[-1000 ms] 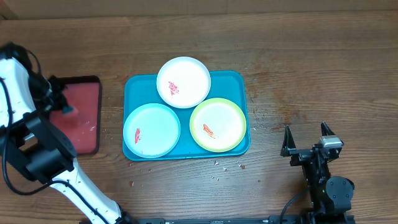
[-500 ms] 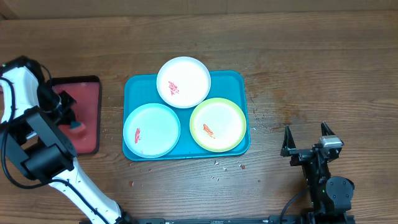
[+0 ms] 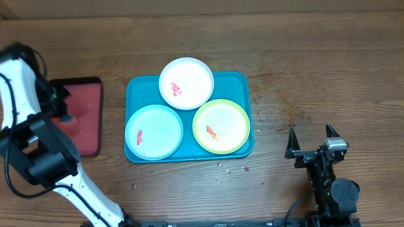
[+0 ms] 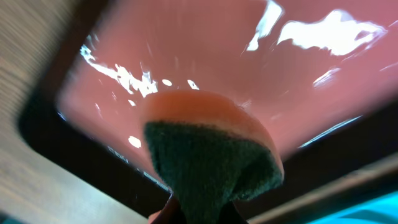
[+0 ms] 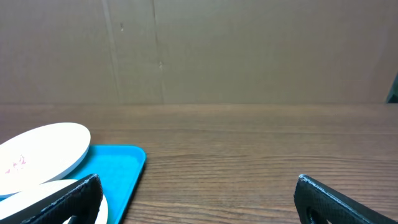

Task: Clean dirty plates on tray and stack at the side
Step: 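Lift the sponge with the left gripper and carry it toward the plates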

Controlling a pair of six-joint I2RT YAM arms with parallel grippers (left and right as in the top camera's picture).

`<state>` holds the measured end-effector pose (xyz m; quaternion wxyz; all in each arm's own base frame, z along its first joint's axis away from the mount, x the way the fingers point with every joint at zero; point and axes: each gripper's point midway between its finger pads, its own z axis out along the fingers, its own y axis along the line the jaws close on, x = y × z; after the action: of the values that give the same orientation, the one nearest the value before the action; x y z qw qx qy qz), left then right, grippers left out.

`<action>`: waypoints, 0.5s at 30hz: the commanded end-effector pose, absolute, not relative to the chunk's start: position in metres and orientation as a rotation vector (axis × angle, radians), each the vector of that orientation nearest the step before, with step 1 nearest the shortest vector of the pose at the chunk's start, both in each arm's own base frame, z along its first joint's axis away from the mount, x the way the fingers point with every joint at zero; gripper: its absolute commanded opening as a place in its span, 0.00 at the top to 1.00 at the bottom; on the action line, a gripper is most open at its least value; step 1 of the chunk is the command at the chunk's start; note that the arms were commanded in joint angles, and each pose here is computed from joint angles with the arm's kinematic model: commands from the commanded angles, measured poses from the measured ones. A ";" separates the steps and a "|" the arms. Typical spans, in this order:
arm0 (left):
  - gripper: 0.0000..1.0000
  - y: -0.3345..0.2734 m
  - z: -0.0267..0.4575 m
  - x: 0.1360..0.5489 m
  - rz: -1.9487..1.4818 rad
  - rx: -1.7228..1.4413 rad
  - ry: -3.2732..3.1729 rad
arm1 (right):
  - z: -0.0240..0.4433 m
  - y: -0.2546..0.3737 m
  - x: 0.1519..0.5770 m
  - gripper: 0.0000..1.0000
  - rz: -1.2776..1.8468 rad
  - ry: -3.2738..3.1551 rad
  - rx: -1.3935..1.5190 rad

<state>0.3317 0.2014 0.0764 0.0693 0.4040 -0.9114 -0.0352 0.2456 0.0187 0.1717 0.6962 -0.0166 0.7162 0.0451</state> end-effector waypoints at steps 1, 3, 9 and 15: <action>0.96 0.202 0.077 0.323 -0.139 1.170 -2.727 | 0.170 0.020 0.246 0.00 0.106 1.595 -0.038; 0.96 0.199 0.101 0.333 -0.083 1.191 -2.758 | 0.170 0.020 0.246 0.00 0.106 1.595 -0.038; 0.96 0.183 0.187 0.350 0.074 1.230 -2.927 | 0.170 0.020 0.246 0.00 0.106 1.595 -0.038; 0.96 0.186 0.151 0.334 0.004 1.134 -2.957 | 0.170 0.020 0.246 0.00 0.106 1.595 -0.038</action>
<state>0.3486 0.1980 0.1938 -0.0643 0.3945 -0.9165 -0.0163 0.2456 0.0186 0.1719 0.6965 -0.0166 0.7159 0.0448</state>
